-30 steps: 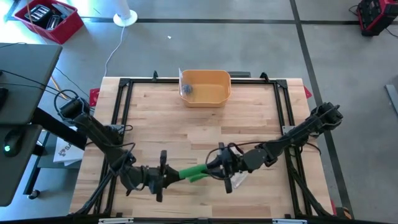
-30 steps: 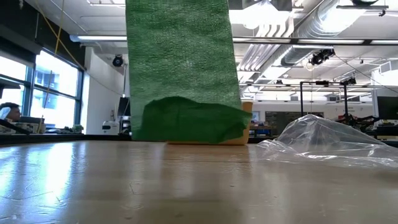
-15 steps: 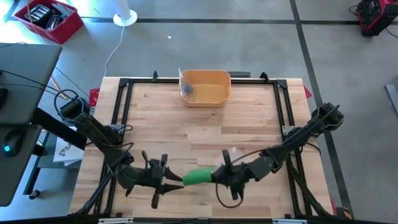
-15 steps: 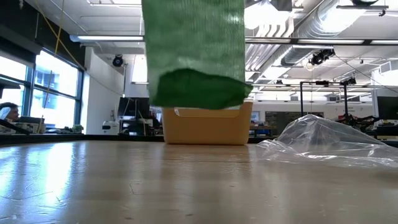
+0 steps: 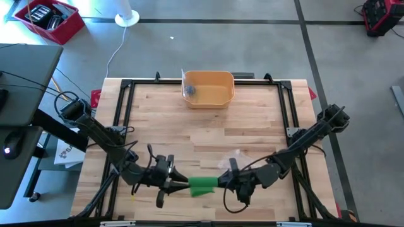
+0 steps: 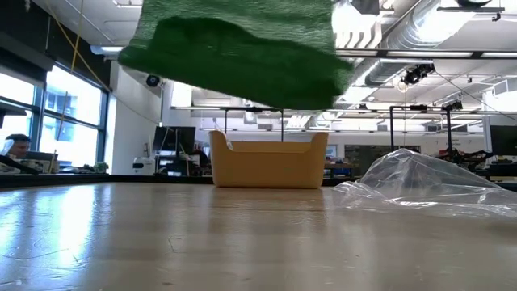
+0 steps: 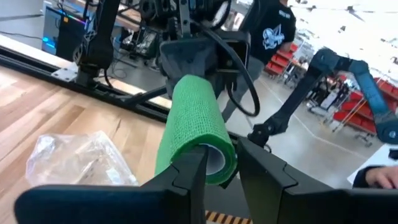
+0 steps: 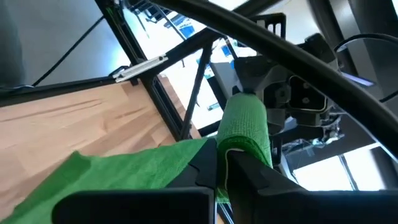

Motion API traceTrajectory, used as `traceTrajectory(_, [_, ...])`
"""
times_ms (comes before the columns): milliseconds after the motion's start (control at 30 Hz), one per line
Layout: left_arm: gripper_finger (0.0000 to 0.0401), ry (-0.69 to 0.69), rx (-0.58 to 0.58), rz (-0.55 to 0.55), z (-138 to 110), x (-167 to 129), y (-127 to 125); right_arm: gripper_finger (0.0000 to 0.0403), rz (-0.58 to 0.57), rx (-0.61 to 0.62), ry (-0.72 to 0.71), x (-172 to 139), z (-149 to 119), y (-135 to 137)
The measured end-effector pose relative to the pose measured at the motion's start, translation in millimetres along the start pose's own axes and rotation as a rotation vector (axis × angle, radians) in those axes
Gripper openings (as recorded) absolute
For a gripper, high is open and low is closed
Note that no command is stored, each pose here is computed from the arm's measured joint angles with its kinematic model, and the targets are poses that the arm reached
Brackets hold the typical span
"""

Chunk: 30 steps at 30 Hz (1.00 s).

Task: Roll bandage
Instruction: Roll the green bandage

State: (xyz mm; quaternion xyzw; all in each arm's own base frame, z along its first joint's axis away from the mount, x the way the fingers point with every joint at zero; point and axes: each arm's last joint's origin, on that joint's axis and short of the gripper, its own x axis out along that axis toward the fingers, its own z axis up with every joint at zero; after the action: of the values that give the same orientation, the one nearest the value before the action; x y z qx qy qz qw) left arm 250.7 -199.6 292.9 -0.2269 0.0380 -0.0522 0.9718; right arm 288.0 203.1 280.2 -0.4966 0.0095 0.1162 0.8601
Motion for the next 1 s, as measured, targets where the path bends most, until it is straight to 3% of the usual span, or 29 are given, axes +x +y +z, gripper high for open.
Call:
traceTrajectory(433, [0.0110, 0.005, -0.045, -0.005, 3, 16, 16, 0.0009, -0.014, 0.037, 0.057, 3, -3, 4])
traceTrajectory(567, [0.0083, 0.010, 0.003, -0.004, 1, 16, 16, 0.0009, -0.011, 0.119, 0.055, 4, -3, 6])
traceTrajectory(733, [0.0012, 0.012, 0.089, 0.004, -1, 14, 13, 0.0011, -0.019, 0.421, 0.046, 4, -3, 5])
traceTrajectory(867, [0.0014, 0.019, 0.148, 0.018, -3, 13, 12, 0.0030, -0.013, 0.691, 0.048, 4, -4, 6])
traceTrajectory(1000, [0.0006, 0.057, 0.309, 0.010, -6, 13, 13, 0.0069, 0.017, 0.942, 0.039, 5, -4, 8])
